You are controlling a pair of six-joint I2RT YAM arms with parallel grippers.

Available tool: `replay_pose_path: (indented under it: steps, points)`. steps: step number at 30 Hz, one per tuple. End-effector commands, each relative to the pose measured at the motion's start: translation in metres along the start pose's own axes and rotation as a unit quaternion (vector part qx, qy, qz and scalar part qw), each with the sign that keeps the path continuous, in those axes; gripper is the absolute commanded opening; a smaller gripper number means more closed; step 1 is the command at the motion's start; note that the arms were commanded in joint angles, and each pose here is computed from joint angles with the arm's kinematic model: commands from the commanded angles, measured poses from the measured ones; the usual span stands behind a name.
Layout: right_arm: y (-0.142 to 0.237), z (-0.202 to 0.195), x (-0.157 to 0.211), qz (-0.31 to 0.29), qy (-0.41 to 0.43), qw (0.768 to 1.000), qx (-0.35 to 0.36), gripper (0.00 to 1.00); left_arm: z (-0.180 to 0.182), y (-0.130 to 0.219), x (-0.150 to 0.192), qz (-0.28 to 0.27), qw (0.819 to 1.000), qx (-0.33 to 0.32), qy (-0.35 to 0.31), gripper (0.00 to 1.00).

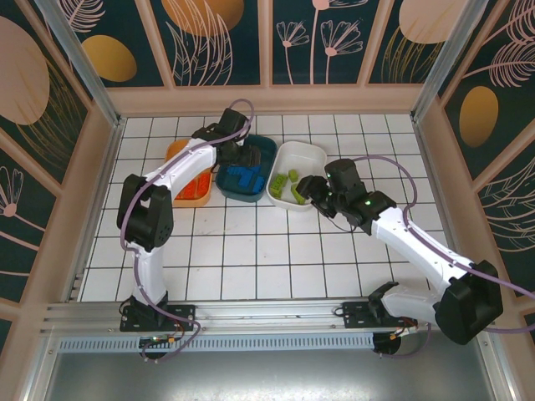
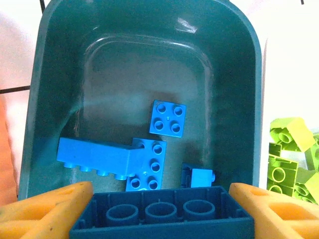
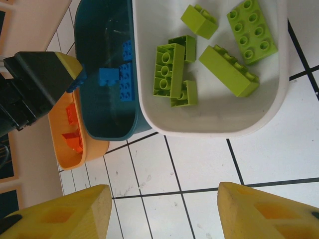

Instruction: Sort the legos into containers by color

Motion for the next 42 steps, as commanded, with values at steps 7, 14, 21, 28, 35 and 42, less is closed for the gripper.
replay_pose_path:
  steps: [7,14,21,28,35,42]
  points:
    - [0.003,-0.003,-0.001,0.001,0.006,1.000,-0.003,0.59,0.000,0.004,-0.009,-0.003,1.000,0.001,-0.004,0.77]
    - [0.004,-0.001,-0.002,0.000,0.009,1.000,-0.006,0.59,0.000,0.015,-0.014,-0.015,1.000,0.002,-0.001,0.78]
    - [0.009,0.010,-0.011,-0.007,0.027,1.000,-0.006,0.59,-0.002,0.063,-0.030,-0.062,0.998,0.011,0.004,0.79]
    - [0.031,0.024,-0.046,-0.039,0.047,0.998,-0.008,0.59,-0.001,0.125,-0.023,-0.110,0.994,0.020,0.018,0.81]
    - [0.061,0.022,-0.075,-0.087,0.064,0.994,0.006,0.59,0.008,0.164,0.021,-0.131,0.990,0.028,0.050,0.83]
    - [0.074,-0.008,-0.108,-0.210,0.118,0.967,0.080,0.60,0.027,0.194,0.073,-0.159,0.986,-0.008,0.051,0.99]
Point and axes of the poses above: each hand's point on the last joint's axis, 136 mm out from that joint toward the fingers, its own y axis back along the fingers, its own z axis along the line the jaws close on, x = y × z, the point moved 10 cm from there along y, back along the fingers, and after that the axes turned 5 degrees about -y, right-handed, at the moved point
